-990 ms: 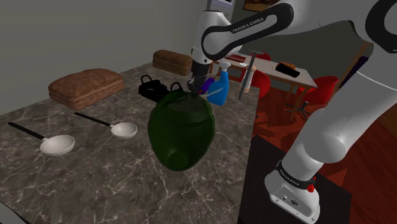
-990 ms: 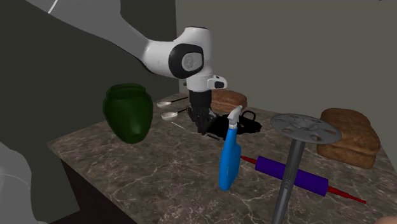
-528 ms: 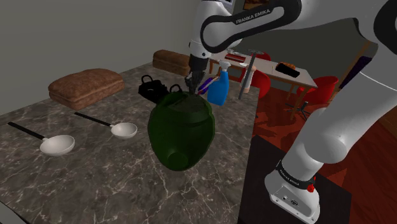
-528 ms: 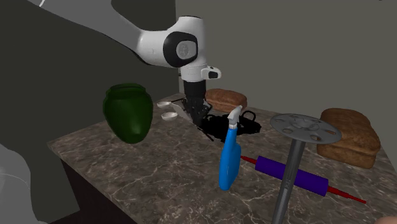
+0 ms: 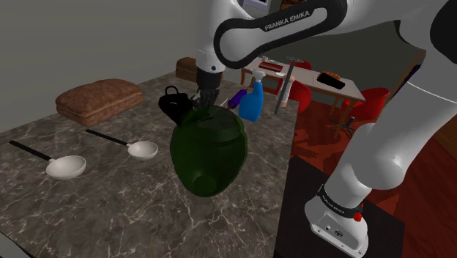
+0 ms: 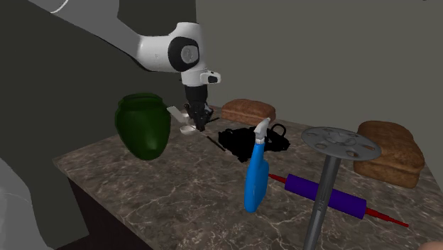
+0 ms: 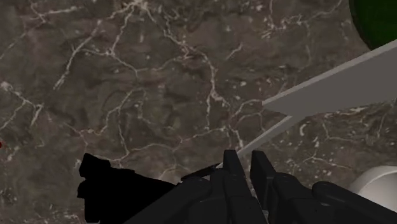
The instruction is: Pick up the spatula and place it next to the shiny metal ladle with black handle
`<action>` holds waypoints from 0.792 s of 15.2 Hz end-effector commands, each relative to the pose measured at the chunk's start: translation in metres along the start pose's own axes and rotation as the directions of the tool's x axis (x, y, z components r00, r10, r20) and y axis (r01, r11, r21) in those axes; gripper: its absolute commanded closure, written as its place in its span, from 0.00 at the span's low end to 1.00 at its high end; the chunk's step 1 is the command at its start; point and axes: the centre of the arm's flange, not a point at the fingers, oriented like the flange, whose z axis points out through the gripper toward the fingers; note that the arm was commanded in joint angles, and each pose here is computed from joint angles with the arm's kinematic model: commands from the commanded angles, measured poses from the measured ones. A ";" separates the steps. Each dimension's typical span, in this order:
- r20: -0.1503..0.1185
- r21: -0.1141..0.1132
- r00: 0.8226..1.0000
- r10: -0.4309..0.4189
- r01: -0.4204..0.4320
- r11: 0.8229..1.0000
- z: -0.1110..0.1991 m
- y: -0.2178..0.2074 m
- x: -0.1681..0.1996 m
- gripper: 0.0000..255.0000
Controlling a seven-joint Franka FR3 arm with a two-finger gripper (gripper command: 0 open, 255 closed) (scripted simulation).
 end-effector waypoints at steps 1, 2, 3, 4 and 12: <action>0.000 0.000 1.000 0.001 -0.001 1.000 -0.002 -0.025 0.002 1.00; 0.000 0.000 1.000 0.001 -0.001 1.000 -0.002 -0.038 0.003 1.00; 0.000 0.000 1.000 0.001 -0.001 1.000 -0.002 -0.052 0.003 1.00; 0.000 0.000 1.000 0.001 -0.001 1.000 -0.002 -0.065 0.004 1.00; 0.000 0.000 1.000 -0.001 0.001 1.000 0.000 -0.143 0.009 1.00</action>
